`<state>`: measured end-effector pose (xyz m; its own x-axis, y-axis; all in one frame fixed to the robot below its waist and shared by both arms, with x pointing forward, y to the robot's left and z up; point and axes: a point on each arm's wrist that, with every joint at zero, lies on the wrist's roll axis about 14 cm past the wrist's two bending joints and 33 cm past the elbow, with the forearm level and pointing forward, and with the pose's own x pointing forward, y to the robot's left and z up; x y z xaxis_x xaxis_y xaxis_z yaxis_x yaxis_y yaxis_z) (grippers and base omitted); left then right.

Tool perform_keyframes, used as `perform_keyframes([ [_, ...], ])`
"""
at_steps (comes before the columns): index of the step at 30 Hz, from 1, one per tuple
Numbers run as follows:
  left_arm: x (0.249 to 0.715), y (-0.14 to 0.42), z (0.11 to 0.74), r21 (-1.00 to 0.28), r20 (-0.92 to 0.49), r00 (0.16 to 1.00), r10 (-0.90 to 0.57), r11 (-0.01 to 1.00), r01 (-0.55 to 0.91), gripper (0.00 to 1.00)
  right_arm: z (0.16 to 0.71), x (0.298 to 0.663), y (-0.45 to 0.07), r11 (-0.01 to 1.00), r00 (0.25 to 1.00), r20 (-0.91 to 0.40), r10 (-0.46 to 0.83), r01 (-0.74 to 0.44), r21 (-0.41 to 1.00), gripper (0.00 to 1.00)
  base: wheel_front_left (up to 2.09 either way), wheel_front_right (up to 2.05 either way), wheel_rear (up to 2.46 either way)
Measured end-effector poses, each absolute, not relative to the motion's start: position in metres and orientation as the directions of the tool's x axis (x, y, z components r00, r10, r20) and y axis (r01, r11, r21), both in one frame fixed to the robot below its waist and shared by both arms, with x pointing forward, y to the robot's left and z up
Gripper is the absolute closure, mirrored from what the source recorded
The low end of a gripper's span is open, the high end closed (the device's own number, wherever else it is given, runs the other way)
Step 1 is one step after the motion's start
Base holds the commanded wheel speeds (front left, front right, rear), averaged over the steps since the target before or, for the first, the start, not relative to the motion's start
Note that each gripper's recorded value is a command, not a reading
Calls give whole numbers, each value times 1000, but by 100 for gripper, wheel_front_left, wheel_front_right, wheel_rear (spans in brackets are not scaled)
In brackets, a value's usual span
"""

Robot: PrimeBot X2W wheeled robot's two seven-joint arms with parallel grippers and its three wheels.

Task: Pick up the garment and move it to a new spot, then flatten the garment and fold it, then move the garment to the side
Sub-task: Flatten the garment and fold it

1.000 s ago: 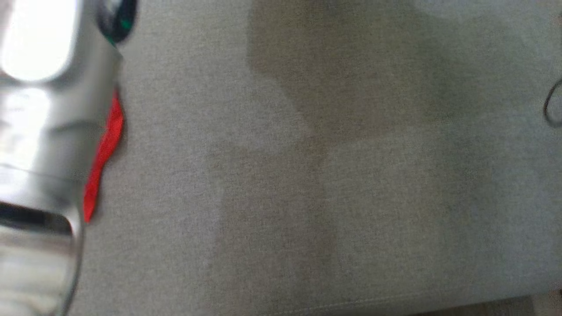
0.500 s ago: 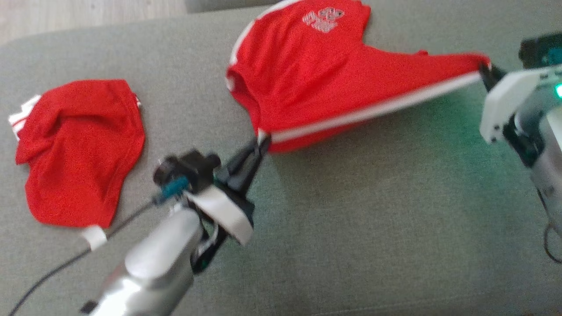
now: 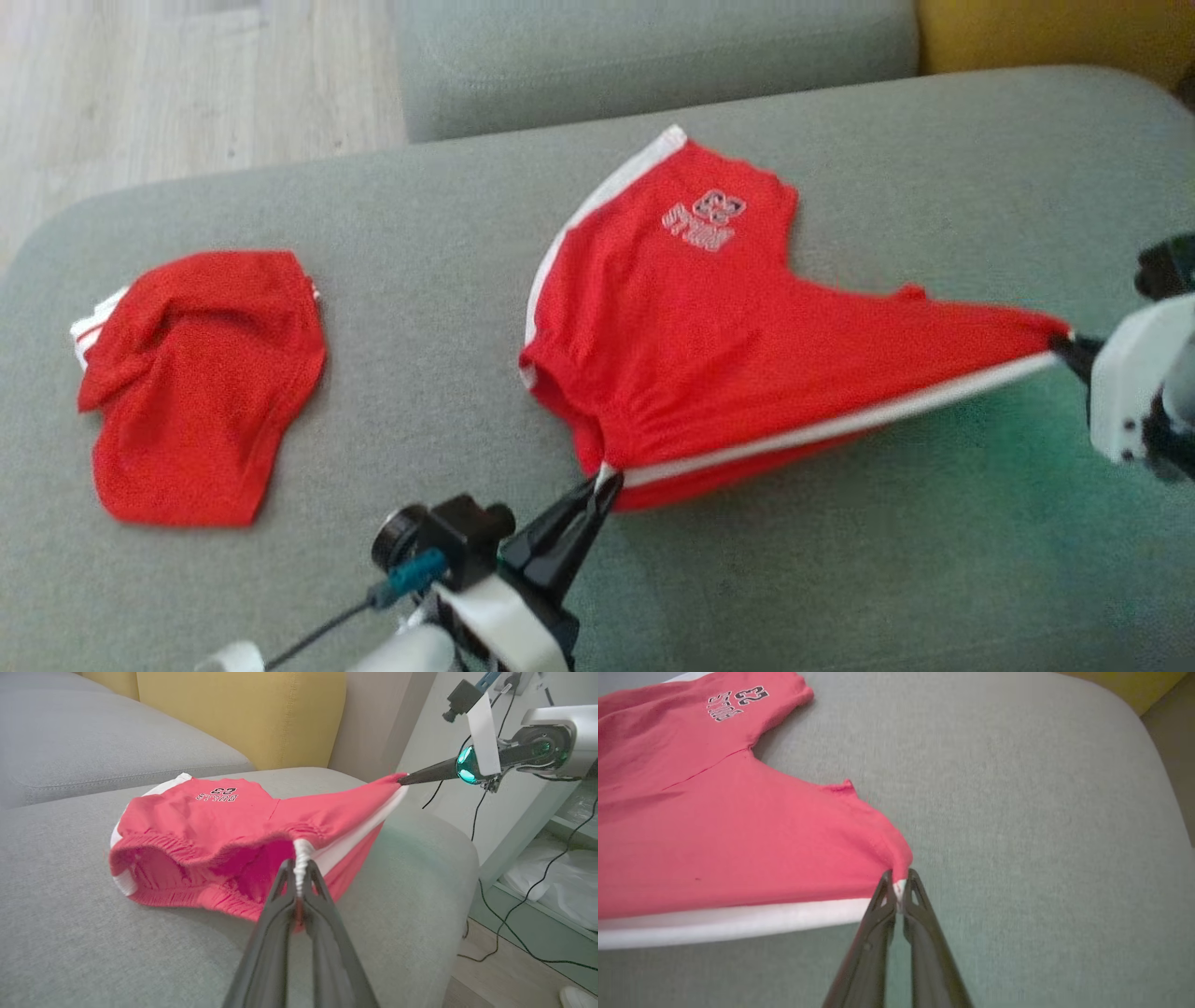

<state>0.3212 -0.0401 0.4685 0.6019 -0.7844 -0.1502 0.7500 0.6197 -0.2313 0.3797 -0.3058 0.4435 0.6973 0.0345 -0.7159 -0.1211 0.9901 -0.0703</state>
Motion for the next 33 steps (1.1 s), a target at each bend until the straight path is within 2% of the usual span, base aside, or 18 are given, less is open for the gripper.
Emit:
perform_keyframes([
  [3,313,-41,471,-239,-150,596,-789,614,752,100,446,369,-306,990,705,-708,50,-129,-58,100,0,0,0],
  [5,314,-40,475,-248,-139,604,-785,618,746,100,455,375,-302,988,738,-671,69,-143,-55,100,0,0,0],
  [9,325,-36,478,-253,-131,628,-767,638,727,100,476,398,-296,984,807,-583,89,-161,-73,100,0,0,0],
  [16,366,-25,488,-234,-94,678,-729,678,697,100,497,452,-276,972,864,-492,105,-194,-133,100,0,0,0],
  [33,415,2,474,-245,-96,767,-634,762,599,100,481,554,-220,939,862,-488,138,-270,-211,100,0,0,0],
])
